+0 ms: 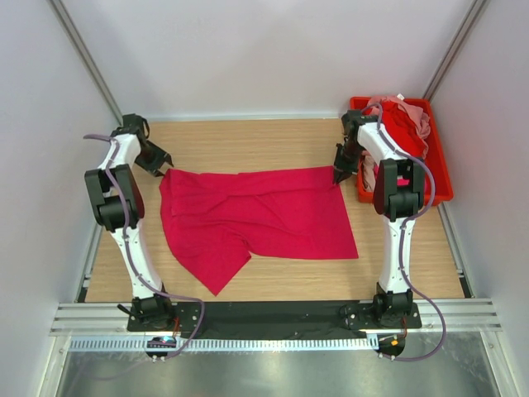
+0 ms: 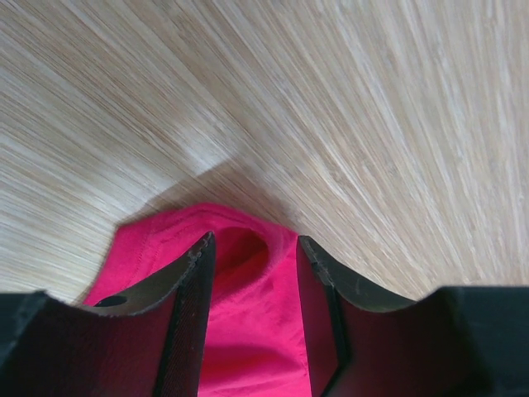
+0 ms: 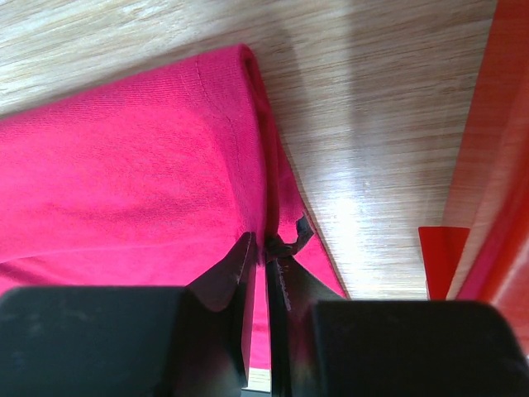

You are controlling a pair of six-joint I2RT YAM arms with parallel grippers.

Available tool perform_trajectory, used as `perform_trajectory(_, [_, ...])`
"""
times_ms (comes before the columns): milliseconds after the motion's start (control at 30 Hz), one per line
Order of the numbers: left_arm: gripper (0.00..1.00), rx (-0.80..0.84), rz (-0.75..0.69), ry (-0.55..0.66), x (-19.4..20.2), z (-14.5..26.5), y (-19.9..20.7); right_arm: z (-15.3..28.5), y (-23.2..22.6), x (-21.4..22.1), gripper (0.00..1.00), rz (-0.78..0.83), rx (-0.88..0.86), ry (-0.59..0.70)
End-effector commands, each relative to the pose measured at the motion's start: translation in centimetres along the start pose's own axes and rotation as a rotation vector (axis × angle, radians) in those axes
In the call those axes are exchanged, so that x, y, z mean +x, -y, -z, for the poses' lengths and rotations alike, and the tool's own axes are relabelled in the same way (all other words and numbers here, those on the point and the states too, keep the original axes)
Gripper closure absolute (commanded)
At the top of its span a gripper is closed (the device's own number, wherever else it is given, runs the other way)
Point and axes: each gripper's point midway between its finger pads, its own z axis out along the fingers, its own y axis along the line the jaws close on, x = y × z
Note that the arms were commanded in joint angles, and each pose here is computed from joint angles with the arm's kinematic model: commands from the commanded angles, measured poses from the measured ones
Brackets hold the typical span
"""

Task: Fold and stack the t-shirts
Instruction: Fold the tshirt

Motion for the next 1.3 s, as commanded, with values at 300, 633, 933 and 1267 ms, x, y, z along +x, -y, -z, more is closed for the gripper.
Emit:
perform_trajectory(300, [0.77, -0.048, -0.036, 0.012, -0.8, -1.8, -0.8, 0.6, 0.1, -0.2, 0.85, 0.021, 0.025, 0.021])
perform_trajectory(633, [1.0, -0.017, -0.059, 0.08, -4.0, -1.2, -1.1, -0.8, 1.9, 0.3, 0.99, 0.034, 0.114, 0.019])
perform_trajectory(933, [1.0, 0.051, -0.059, 0.052, -2.6, -0.4, -0.4, 1.2, 0.4, -2.2, 0.67, 0.031, 0.095, 0.111])
perform_trajectory(1267, [1.0, 0.073, -0.054, 0.08, -3.8, 0.7, 0.4, 2.5, -1.6, -7.2, 0.46, 0.052, 0.07, 0.227])
